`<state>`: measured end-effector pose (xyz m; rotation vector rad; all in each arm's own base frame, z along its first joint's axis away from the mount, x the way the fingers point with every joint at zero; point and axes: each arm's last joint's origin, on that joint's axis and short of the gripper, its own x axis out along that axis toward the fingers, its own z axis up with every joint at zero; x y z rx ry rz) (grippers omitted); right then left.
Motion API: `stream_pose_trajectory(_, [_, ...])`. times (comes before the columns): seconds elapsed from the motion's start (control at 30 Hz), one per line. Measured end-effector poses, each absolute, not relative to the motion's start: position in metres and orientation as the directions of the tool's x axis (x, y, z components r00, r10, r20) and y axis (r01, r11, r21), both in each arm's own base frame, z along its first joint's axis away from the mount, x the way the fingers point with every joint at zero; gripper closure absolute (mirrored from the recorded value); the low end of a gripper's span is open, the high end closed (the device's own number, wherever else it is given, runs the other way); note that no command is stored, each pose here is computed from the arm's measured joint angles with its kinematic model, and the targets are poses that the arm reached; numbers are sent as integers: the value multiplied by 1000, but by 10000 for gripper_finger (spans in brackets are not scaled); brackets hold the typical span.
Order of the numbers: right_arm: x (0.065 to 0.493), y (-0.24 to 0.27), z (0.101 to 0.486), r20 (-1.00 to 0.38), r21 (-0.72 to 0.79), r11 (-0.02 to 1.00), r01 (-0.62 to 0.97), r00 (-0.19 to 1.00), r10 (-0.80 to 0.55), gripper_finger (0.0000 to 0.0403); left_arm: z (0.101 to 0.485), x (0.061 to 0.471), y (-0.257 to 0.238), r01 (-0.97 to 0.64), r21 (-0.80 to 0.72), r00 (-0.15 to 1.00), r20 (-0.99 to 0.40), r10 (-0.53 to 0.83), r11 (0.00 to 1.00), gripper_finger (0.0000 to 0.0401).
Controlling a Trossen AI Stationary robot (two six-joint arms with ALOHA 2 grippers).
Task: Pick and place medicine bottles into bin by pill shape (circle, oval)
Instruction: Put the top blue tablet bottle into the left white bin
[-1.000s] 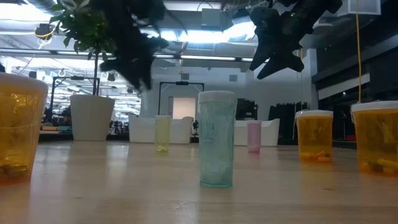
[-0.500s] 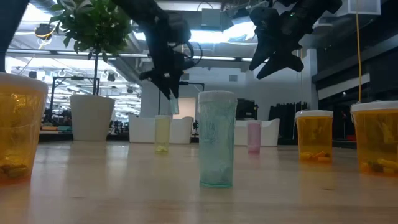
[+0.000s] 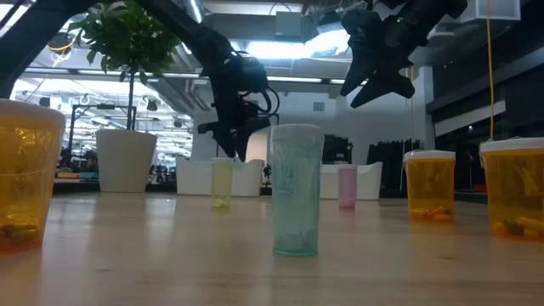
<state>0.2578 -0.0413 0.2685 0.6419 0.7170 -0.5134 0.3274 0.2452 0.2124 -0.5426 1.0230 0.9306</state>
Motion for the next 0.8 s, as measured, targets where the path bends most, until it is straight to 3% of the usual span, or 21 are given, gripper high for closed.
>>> stream_pose_trajectory(0.8, [258, -42, 269, -729, 346, 691, 635, 645, -227, 231, 199, 328, 253, -813, 21, 219, -915, 339, 583, 282])
